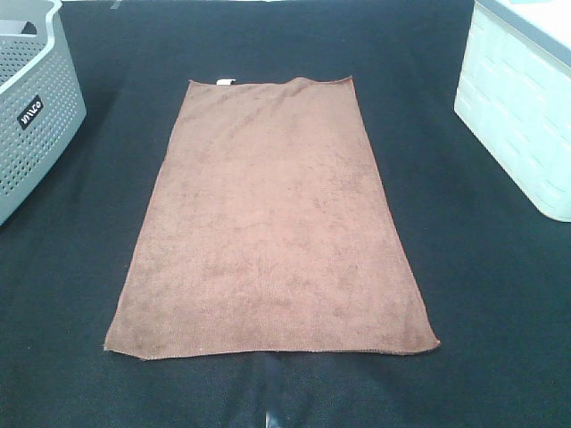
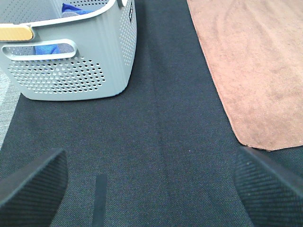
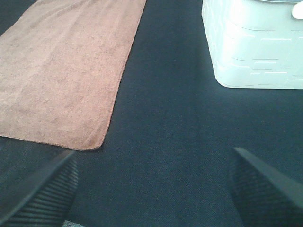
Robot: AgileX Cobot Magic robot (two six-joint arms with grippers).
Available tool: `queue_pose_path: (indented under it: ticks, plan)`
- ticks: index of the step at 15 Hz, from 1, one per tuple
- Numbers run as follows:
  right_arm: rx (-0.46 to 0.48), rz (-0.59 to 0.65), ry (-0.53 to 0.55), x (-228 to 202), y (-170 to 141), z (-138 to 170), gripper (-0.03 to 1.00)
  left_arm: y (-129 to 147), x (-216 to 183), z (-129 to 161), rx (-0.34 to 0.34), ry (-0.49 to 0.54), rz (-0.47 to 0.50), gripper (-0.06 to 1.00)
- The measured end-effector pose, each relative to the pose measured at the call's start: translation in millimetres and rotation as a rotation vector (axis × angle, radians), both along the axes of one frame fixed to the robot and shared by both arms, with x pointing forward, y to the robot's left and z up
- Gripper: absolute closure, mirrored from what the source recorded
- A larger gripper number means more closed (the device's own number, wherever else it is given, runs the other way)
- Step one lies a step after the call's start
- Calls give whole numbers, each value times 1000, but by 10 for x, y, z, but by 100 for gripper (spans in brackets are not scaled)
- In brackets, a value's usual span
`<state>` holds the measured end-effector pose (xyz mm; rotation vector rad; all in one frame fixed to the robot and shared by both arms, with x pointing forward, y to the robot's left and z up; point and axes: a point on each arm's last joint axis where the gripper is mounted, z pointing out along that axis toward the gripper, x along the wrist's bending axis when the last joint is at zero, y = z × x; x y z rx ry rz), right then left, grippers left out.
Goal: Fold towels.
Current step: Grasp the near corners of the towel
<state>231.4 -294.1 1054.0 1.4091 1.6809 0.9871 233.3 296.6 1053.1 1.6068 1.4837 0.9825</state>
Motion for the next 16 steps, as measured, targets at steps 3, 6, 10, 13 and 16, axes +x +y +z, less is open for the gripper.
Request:
queue_pose_path:
  ticks: [3, 6, 10, 13, 16]
  plan:
    - [0, 0, 0, 0, 0, 0, 16, 0, 0, 0, 0, 0, 0, 5]
    - [0, 0, 0, 0, 0, 0, 16, 0, 0, 0, 0, 0, 0, 5]
    - [0, 0, 0, 0, 0, 0, 16, 0, 0, 0, 0, 0, 0, 5]
    - [0, 0, 0, 0, 0, 0, 16, 0, 0, 0, 0, 0, 0, 5]
    - [0, 0, 0, 0, 0, 0, 16, 0, 0, 0, 0, 0, 0, 5]
